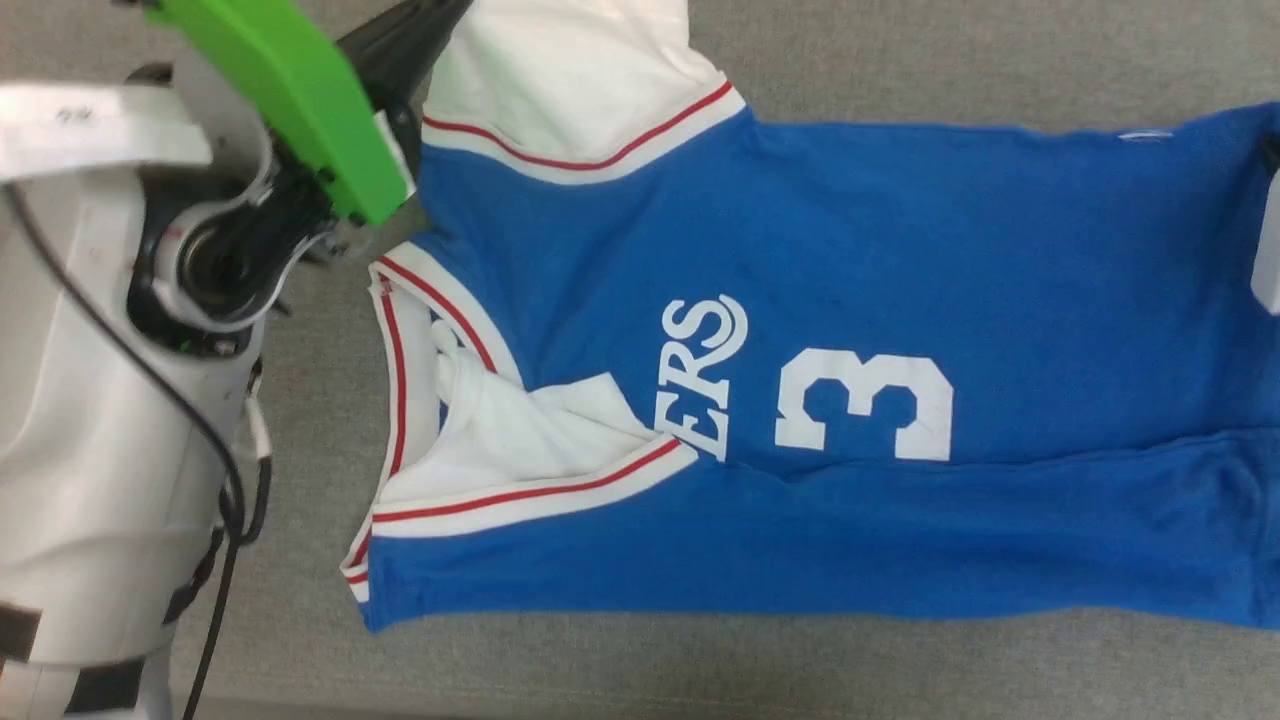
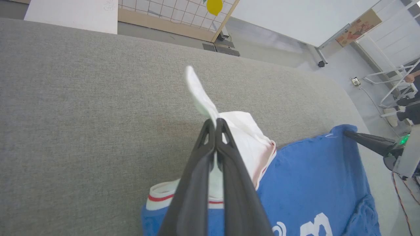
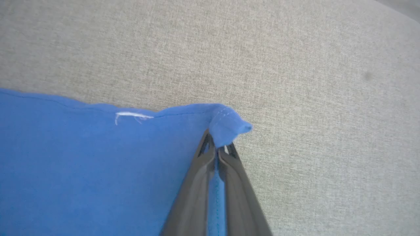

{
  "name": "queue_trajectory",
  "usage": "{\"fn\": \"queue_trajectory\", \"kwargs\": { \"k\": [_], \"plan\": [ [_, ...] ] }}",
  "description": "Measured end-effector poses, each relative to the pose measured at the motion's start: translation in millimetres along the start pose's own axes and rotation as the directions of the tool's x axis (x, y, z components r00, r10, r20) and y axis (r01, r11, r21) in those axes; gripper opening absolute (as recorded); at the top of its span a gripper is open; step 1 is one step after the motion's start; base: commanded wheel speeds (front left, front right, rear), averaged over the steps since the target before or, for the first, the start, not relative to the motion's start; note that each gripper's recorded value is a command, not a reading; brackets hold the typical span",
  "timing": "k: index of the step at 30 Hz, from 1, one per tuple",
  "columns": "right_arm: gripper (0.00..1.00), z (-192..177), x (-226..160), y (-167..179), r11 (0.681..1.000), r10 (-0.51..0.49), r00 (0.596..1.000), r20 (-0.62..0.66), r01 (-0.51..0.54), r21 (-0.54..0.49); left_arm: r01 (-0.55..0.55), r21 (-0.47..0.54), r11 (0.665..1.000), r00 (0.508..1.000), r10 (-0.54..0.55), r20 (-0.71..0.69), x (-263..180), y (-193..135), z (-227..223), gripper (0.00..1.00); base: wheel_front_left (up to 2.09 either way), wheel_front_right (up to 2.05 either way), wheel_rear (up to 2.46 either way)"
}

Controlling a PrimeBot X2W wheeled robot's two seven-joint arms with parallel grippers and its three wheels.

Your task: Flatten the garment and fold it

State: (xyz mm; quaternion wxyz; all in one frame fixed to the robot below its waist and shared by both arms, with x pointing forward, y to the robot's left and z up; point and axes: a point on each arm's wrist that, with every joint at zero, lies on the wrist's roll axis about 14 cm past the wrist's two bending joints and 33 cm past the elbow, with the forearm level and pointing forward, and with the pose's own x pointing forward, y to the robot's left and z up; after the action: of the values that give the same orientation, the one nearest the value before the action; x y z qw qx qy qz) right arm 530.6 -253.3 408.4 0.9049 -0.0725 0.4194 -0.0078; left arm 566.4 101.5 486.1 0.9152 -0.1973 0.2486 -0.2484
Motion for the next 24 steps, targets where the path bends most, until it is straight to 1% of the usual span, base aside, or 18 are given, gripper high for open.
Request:
{"fn": "queue_trajectory", "kwargs": {
  "k": [6, 9, 12, 14, 19, 21, 24],
  "plan": [
    [0.0, -5, -35, -16, 0.997, -0.009, 0.994, 0.112, 0.0, 0.08, 0.048, -0.044, 0.998, 0.997, -0.046, 0.059, -39, -23, 0, 0.0, 0.0, 0.0, 0.0],
    [0.0, -15, -50, -20, 0.993, -0.015, 0.99, 0.141, -0.002, 0.12, 0.038, -0.072, 0.997, 0.997, -0.033, 0.076, -60, -28, -9, 0.0, 0.0, 0.0, 0.0],
    [0.0, -28, -63, -20, 0.989, -0.013, 0.989, 0.15, -0.009, 0.145, 0.027, -0.133, 0.991, 0.997, -0.017, 0.074, -81, -33, -27, 0.0, 0.0, 0.0, 0.0],
    [0.0, -36, -72, -18, 0.987, -0.007, 0.988, 0.153, -0.018, 0.157, 0.009, -0.184, 0.983, 0.998, 0.003, 0.067, -95, -33, -42, 0.0, 0.0, 0.0, 0.0],
    [0.0, -56, -87, -17, 0.981, -0.002, 0.989, 0.15, -0.027, 0.191, -0.027, -0.271, 0.962, 0.994, 0.055, 0.097, -123, -35, -61, 0.0, 0.0, 0.0, 0.0],
    [0.0, -67, -90, -17, 0.979, -0.003, 0.991, 0.134, -0.024, 0.202, -0.04, -0.306, 0.951, 0.994, 0.071, 0.089, -131, -36, -72, 0.0, 0.0, 0.0, 0.0],
    [0.0, -80, -95, -15, 0.975, -0.001, 0.993, 0.12, -0.026, 0.221, -0.073, -0.373, 0.925, 0.993, 0.104, 0.061, -143, -35, -94, 0.0, 0.0, 0.0, 0.0]
  ]
}}
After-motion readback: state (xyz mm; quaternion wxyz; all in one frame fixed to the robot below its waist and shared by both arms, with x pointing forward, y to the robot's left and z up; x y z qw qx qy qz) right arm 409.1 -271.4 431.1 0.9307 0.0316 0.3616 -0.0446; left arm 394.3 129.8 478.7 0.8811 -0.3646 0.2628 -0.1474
